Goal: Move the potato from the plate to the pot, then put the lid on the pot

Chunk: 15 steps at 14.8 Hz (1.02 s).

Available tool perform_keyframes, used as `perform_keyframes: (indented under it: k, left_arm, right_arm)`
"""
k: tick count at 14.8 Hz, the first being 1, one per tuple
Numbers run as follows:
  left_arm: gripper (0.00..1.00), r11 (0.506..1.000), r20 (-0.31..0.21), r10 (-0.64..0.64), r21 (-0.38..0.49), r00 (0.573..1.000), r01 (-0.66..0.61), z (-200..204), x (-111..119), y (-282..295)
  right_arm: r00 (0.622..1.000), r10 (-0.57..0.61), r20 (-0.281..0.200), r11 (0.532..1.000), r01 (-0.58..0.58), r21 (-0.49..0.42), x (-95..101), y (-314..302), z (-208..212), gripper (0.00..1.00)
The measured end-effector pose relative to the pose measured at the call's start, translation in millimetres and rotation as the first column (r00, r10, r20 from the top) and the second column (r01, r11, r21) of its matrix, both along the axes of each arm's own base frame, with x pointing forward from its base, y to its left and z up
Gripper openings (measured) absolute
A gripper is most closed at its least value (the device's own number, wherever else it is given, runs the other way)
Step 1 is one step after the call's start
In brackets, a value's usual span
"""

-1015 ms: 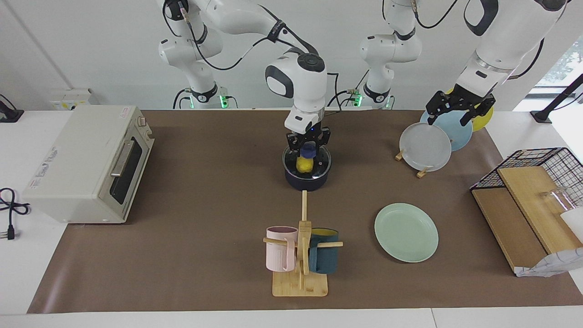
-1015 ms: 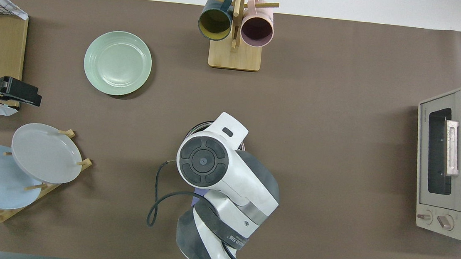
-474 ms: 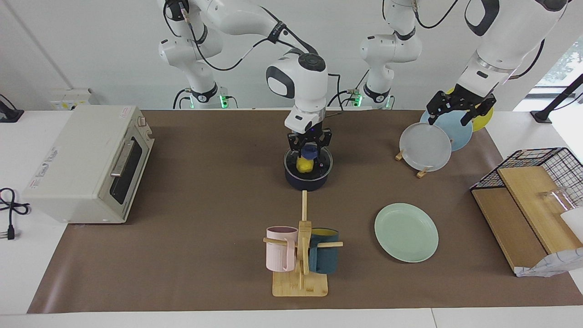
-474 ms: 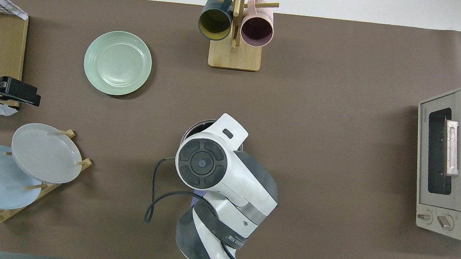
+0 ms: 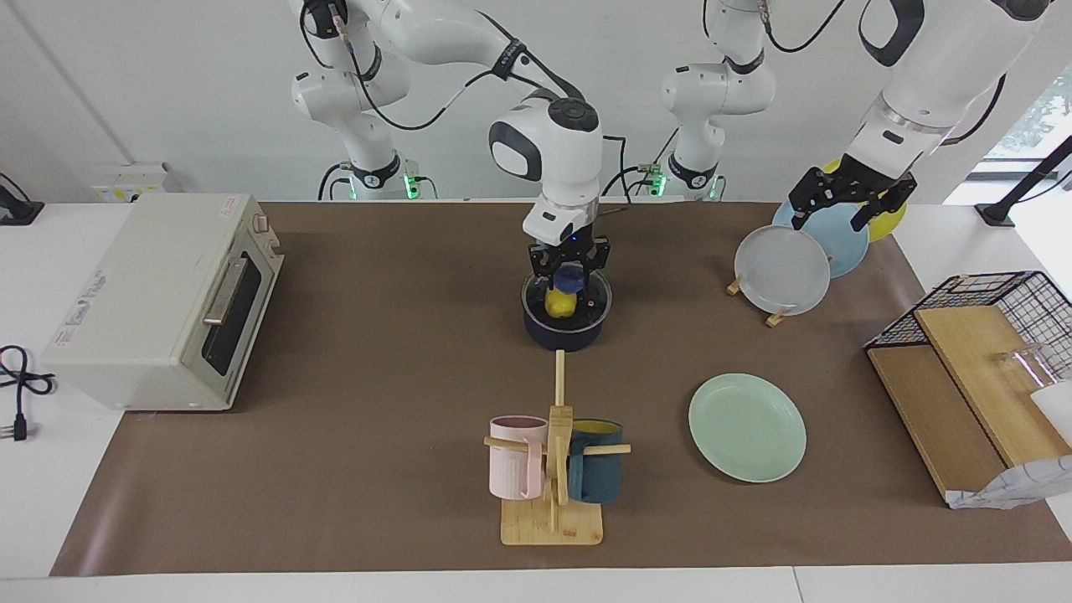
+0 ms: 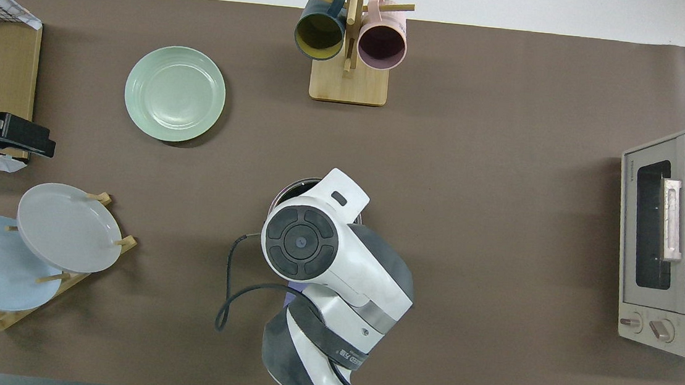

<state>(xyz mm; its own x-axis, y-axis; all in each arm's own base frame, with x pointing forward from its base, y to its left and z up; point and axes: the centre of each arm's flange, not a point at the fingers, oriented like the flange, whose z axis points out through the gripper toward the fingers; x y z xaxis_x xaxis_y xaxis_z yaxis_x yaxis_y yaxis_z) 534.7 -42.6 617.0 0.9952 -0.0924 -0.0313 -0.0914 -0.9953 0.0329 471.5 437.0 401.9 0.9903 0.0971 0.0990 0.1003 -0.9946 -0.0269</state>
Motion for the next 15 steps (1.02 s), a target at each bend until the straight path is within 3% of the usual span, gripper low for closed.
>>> perform_keyframes:
  k: [1,4,10,15]
  left_arm:
    - [1.00,1.000,0.000,0.001,0.000,1.000,-0.001,0,0,0]
    - [1.00,1.000,0.000,0.005,0.001,1.000,-0.005,0,0,2]
    - [1.00,1.000,0.000,0.006,0.002,1.000,-0.006,0,0,3]
    - [1.00,1.000,0.000,0.007,0.002,1.000,-0.007,0,0,3]
  right_arm:
    - [1.000,-0.005,0.000,1.000,0.005,-0.003,2.9,-3,-1,0.70]
    - [0.999,-0.043,-0.007,0.999,0.043,-0.011,19.7,-21,-3,0.99]
    - [0.992,-0.124,-0.031,0.990,0.121,-0.073,69.8,-86,72,1.00]
    - [0.990,-0.137,-0.033,0.989,0.134,-0.065,75.8,-135,127,1.00]
